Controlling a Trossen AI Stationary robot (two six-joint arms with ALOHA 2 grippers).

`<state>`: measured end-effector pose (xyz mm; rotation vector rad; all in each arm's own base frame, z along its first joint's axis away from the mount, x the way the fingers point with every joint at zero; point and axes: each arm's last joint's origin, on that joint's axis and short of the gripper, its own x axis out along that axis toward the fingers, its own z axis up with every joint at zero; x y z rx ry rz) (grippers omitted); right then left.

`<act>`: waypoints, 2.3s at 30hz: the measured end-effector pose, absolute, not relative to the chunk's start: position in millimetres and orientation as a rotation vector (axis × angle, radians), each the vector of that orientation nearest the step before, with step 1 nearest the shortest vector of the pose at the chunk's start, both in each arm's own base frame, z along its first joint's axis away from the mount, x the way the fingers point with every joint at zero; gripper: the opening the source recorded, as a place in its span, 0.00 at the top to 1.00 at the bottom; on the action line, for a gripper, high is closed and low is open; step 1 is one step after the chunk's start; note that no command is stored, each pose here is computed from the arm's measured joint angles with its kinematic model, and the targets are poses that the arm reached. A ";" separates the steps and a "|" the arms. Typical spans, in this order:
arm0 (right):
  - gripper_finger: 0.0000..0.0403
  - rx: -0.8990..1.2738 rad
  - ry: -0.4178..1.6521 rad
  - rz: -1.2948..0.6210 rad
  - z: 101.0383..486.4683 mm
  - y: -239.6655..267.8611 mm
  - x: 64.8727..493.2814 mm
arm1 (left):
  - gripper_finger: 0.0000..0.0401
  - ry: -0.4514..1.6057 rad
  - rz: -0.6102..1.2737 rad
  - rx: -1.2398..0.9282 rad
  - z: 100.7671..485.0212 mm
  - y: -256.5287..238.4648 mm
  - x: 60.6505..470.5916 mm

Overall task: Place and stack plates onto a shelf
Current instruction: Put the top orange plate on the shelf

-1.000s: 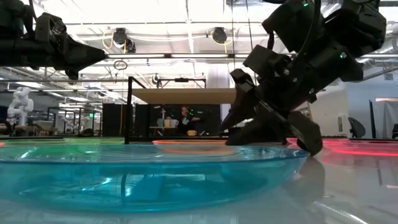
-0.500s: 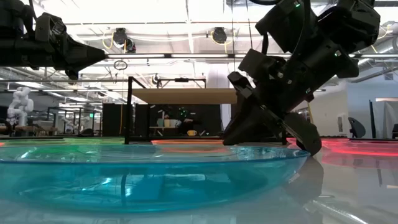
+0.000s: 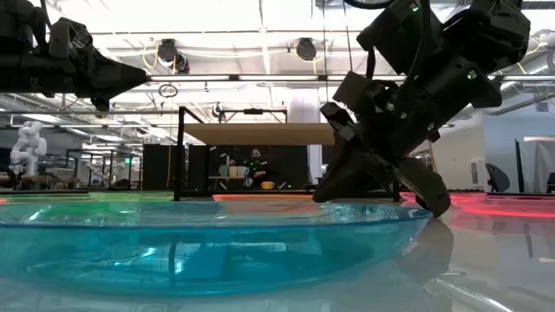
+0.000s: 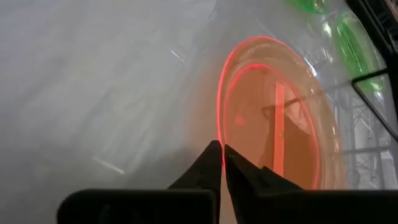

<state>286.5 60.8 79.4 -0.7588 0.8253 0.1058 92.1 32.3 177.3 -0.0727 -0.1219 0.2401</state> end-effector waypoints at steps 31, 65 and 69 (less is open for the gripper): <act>1.00 -0.920 0.298 -0.288 255.2 56.9 239.2 | 0.80 -0.123 0.240 -0.073 177.3 32.3 92.1; 0.56 -0.653 0.993 -0.027 123.0 39.3 259.8 | 0.80 -0.122 0.240 -0.073 177.3 32.3 92.1; 0.59 -0.686 1.035 -0.102 113.2 33.0 262.6 | 0.80 -0.123 0.240 -0.073 177.4 32.3 92.1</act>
